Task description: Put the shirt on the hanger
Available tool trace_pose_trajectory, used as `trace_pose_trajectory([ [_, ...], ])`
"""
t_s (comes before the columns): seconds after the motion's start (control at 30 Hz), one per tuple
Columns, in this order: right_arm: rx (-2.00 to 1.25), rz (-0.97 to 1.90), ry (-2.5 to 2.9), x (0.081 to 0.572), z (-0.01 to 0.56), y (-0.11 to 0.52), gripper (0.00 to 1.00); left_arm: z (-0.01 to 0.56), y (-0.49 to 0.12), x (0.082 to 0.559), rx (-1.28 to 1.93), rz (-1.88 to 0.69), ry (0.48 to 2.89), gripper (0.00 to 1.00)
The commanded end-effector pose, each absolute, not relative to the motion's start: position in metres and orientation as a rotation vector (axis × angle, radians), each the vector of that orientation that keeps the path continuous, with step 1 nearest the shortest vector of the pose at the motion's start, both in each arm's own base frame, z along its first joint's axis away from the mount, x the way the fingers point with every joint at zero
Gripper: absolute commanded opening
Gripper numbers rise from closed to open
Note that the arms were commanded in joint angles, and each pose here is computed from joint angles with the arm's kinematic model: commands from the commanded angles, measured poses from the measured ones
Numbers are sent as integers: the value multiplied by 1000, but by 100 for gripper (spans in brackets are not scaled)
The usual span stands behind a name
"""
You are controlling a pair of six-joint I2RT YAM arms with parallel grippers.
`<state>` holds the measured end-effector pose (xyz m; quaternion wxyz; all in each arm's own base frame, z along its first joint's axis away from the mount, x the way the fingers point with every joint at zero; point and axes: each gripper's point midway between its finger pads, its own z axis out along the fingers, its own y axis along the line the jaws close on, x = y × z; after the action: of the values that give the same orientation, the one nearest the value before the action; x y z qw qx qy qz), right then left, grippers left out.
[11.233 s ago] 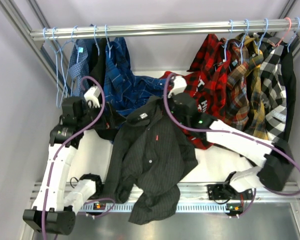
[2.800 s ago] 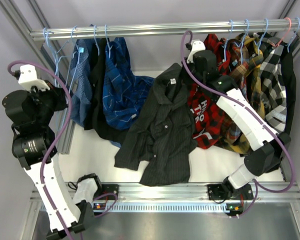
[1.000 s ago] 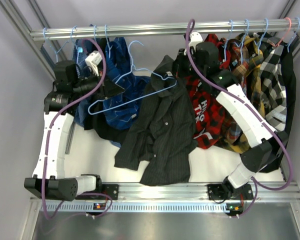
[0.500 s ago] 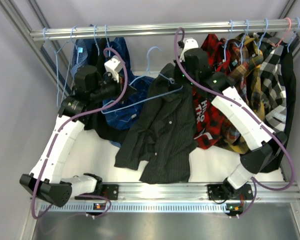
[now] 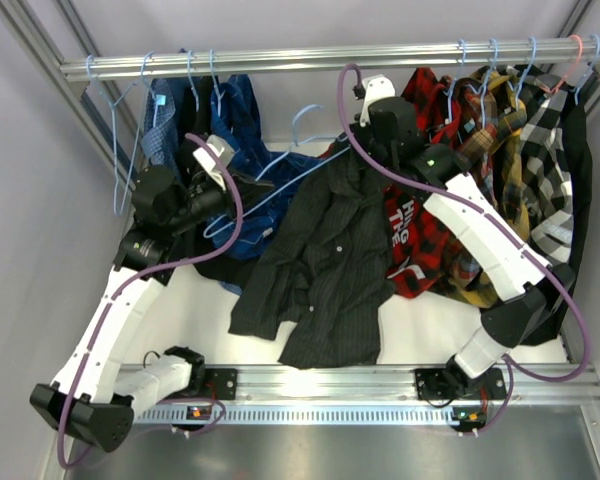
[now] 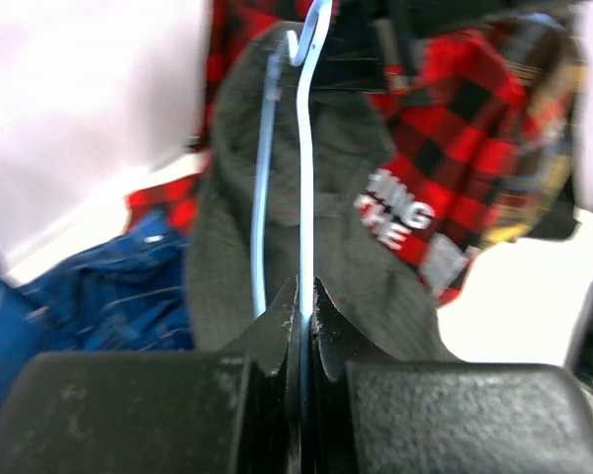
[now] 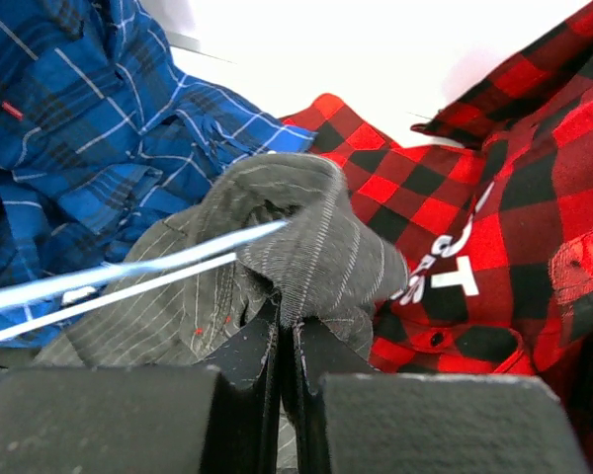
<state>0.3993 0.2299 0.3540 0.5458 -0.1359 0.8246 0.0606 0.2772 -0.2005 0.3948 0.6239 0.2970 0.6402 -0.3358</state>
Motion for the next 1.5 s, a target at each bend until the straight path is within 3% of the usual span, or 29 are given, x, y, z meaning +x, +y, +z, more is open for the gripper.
trace_pose_trajectory([
  [0.0,-346,161,1879,395,381,229,0,409,-224,255,837,-934,1346,0],
  [0.13,-335,47,1876,404,379,216,0,398,-226,240,908,-986,1386,0],
  [0.33,-339,-53,1871,411,379,199,0,403,-203,229,881,-822,1443,0],
  [0.7,-311,86,1882,422,373,215,0,398,-203,203,946,-891,1493,0],
  [0.93,-326,263,1850,403,393,232,0,382,-200,233,898,-810,1546,0],
  [1.1,-327,372,1853,381,396,234,0,399,-199,256,824,-742,1458,0],
  [1.47,-323,480,1807,365,422,240,0,385,-205,293,613,-813,1532,0],
])
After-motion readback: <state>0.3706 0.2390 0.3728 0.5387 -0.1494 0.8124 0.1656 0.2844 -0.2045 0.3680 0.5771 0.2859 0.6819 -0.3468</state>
